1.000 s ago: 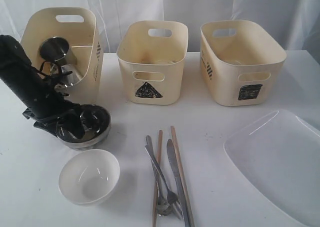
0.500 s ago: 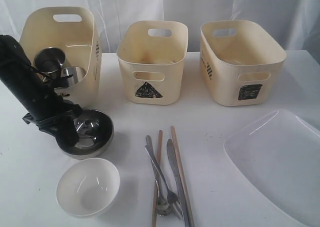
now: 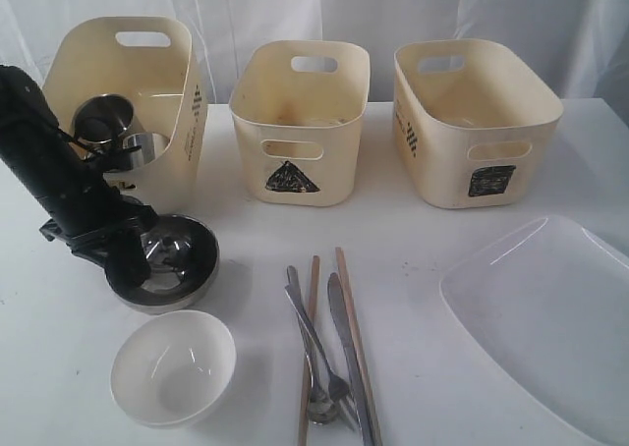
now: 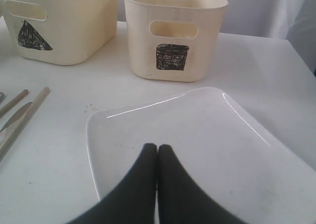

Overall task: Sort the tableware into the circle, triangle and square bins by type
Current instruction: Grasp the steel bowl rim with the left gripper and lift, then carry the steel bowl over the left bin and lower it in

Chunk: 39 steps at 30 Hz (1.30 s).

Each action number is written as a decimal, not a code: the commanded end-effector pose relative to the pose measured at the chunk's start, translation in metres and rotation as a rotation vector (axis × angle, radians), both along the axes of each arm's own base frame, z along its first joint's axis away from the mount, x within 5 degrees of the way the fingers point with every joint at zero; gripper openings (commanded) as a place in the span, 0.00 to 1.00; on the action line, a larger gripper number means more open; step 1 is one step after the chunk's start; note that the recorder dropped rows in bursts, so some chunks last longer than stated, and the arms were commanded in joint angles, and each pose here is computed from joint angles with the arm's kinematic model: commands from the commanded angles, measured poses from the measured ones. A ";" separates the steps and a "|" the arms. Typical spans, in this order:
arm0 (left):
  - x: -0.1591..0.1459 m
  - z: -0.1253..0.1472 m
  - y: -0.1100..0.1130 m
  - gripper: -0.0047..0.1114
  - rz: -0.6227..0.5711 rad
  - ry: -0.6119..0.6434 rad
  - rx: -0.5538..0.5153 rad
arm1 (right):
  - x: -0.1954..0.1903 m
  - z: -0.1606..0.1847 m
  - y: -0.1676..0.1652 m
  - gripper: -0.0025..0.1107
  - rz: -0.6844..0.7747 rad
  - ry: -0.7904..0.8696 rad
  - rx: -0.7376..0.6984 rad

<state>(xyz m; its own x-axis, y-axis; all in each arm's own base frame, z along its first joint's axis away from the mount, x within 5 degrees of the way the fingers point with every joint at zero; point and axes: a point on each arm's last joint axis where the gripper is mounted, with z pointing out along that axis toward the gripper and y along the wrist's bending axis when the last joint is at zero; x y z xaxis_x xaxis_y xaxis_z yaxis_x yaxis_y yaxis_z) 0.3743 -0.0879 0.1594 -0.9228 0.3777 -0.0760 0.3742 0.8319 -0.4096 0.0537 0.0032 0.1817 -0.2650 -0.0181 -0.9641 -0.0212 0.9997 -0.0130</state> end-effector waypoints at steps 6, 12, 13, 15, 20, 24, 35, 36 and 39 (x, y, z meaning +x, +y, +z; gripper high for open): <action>-0.006 0.008 -0.001 0.13 -0.017 0.017 -0.003 | 0.000 0.000 0.000 0.02 0.002 -0.011 -0.001; -0.005 0.017 -0.001 0.13 -0.009 -0.027 -0.004 | 0.000 0.000 0.000 0.02 0.002 -0.011 -0.001; -0.006 0.019 -0.001 0.13 -0.009 -0.033 -0.005 | 0.000 0.000 0.000 0.02 0.002 -0.011 -0.001; -0.006 0.020 -0.001 0.13 -0.009 -0.036 -0.005 | 0.000 0.000 0.000 0.02 0.002 -0.011 -0.001; -0.006 0.023 -0.001 0.13 -0.008 -0.042 -0.006 | 0.000 0.000 0.000 0.02 0.002 -0.011 -0.001; -0.006 0.027 -0.001 0.13 -0.007 -0.056 -0.007 | 0.000 0.000 0.000 0.02 0.002 -0.011 -0.001; -0.013 0.060 0.000 0.13 -0.004 -0.151 -0.018 | 0.000 0.000 0.000 0.02 0.002 -0.011 -0.001; -0.014 0.063 0.000 0.13 -0.005 -0.156 -0.019 | 0.000 0.000 0.000 0.02 0.002 -0.011 -0.001; -0.018 0.075 0.001 0.13 -0.007 -0.186 -0.024 | 0.000 0.000 0.000 0.02 0.002 -0.011 -0.001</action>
<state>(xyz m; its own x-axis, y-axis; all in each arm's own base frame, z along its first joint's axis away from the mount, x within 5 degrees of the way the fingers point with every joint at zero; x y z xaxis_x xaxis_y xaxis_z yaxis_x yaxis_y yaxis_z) 0.3649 -0.0852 0.2209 -0.8941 0.3765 -0.2427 0.4420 0.8295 -0.3415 0.0537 0.0032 0.1817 -0.2650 -0.0181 -0.9641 -0.0212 0.9997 -0.0130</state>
